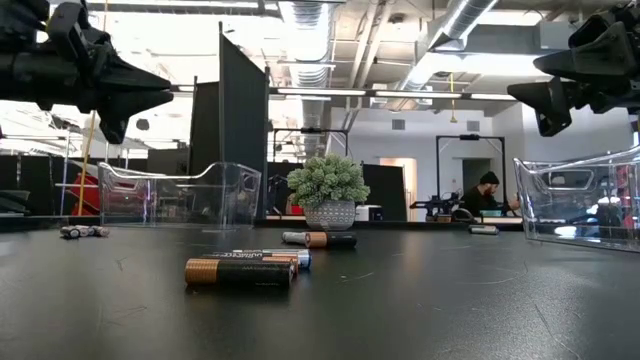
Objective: Sort batteries
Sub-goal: Prepare the left transparent bin
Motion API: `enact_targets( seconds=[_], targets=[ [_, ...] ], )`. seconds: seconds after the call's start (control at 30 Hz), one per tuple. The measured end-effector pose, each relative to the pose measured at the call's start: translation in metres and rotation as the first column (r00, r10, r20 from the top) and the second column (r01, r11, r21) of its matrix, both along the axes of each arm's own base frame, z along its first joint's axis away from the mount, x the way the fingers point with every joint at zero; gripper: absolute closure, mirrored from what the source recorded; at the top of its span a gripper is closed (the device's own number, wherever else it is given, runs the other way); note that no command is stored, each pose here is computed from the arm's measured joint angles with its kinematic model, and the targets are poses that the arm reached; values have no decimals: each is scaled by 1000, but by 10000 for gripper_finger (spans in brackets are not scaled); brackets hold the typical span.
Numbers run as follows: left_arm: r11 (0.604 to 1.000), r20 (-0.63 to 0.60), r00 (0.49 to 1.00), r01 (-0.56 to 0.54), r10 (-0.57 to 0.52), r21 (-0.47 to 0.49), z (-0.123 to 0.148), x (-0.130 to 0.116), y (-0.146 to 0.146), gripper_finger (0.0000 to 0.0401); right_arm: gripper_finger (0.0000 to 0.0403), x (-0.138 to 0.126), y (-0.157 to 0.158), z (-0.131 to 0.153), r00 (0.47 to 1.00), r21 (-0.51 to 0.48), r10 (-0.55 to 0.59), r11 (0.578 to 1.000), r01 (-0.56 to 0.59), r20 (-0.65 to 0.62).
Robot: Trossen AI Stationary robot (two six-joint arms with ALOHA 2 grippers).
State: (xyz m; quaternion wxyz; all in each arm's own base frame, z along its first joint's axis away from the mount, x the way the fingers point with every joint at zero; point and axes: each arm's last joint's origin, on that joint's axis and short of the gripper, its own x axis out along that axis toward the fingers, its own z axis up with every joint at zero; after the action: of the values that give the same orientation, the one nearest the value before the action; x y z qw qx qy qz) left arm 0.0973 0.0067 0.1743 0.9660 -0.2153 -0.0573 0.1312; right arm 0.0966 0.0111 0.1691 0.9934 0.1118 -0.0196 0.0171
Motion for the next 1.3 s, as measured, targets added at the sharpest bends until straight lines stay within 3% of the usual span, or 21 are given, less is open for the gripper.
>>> enact_targets(
  seconds=[0.13, 0.43, 0.57, 0.63, 0.8, 1.0, 1.3],
  targets=[
    [999, -9, 1000, -2, 2, 38, 0, 0, 0, 309, 168, 0, 0, 0, 1000, 0, -1, 1000, 1, 0],
    [1000, 11, 1000, -10, 10, -6, 5, -1, 1, 310, 168, 0, 0, 0, 1000, 0, 0, 1000, 0, 0],
    [998, -62, 996, -67, 67, 5, 20, -5, 6, 320, 168, 0, 0, 0, 1000, 0, 0, 1000, 0, 0],
    [991, -75, 989, -127, 124, -38, 33, -7, 10, 327, 168, 0, 0, 0, 1000, 0, 0, 1000, 0, 0],
    [953, -195, 947, -280, 255, -115, 56, -5, 21, 334, 168, 0, 0, 0, 1000, 0, 0, 1000, 0, 0],
    [960, -349, 902, -279, 253, -26, 89, 19, 36, 335, 168, 0, 0, 0, 1000, 0, 0, 1000, 0, 0],
    [938, -547, 779, -345, 307, 34, 129, 66, 69, 335, 168, 0, 0, 0, 1000, 0, 0, 1000, 0, 0]
  ],
)
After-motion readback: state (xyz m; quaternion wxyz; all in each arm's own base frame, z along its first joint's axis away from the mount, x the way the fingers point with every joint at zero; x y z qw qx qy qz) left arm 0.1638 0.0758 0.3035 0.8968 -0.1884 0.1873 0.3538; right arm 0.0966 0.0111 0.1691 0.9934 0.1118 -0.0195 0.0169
